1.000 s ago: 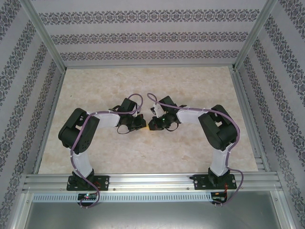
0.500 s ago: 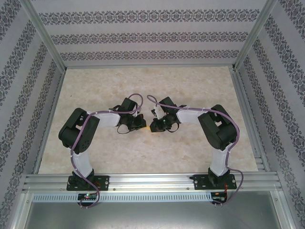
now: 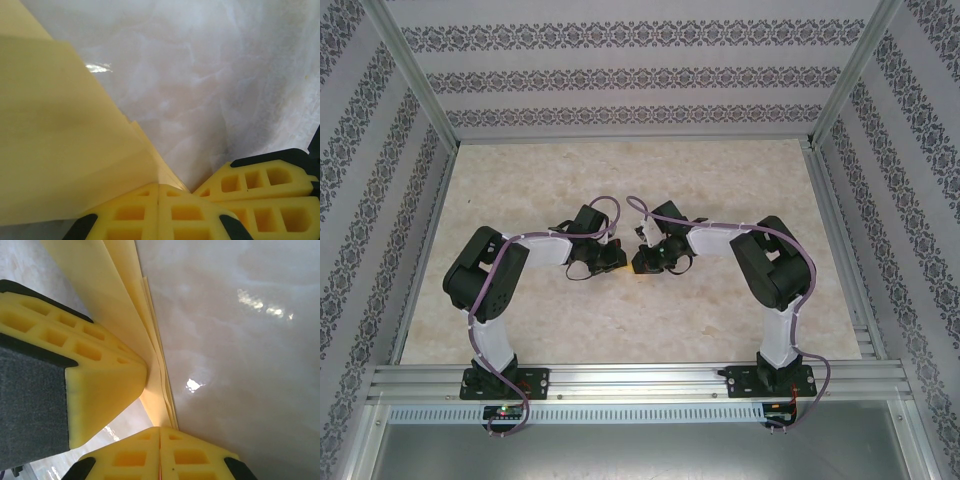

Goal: Fold a paper plane with a square sheet of paper (pick it up from the middle)
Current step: Fold the wing for the fifth time at the center of the table.

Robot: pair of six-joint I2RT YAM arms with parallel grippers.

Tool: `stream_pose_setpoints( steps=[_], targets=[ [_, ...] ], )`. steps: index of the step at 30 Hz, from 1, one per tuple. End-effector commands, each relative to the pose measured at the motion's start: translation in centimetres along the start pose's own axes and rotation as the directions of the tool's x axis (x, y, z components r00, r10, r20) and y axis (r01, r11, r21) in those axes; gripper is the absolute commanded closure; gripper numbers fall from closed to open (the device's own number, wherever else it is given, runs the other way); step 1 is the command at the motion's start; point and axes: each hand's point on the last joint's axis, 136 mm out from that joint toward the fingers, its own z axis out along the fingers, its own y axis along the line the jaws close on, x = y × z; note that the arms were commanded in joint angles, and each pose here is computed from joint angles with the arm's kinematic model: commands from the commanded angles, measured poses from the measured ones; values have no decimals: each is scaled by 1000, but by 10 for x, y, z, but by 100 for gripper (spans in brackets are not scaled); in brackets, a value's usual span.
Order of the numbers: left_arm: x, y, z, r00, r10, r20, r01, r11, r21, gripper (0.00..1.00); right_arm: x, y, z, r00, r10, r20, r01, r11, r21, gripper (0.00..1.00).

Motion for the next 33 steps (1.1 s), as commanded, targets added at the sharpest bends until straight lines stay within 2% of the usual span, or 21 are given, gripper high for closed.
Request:
stream_pose_setpoints(
  steps=[1,5,12,18,33],
  targets=[
    [3,26,3,1000,-2,1,2,993,-118,98,22,-27,5,997,63,-48,-60,996,67,92],
    [-14,8,-11,993,98,60,-92,992,-90,93,31,-35,5,995,81,-62,-76,993,87,93],
    [-34,12,-27,976,171,135,-164,984,-63,90,32,-39,6,994,89,-64,-82,991,102,93],
    [-45,18,-37,968,178,176,-171,984,-57,88,34,-41,7,993,91,-71,-84,991,104,92],
    [-46,58,-32,980,106,170,-89,991,-102,88,42,-49,9,990,106,-94,-93,987,133,92]
  ],
)
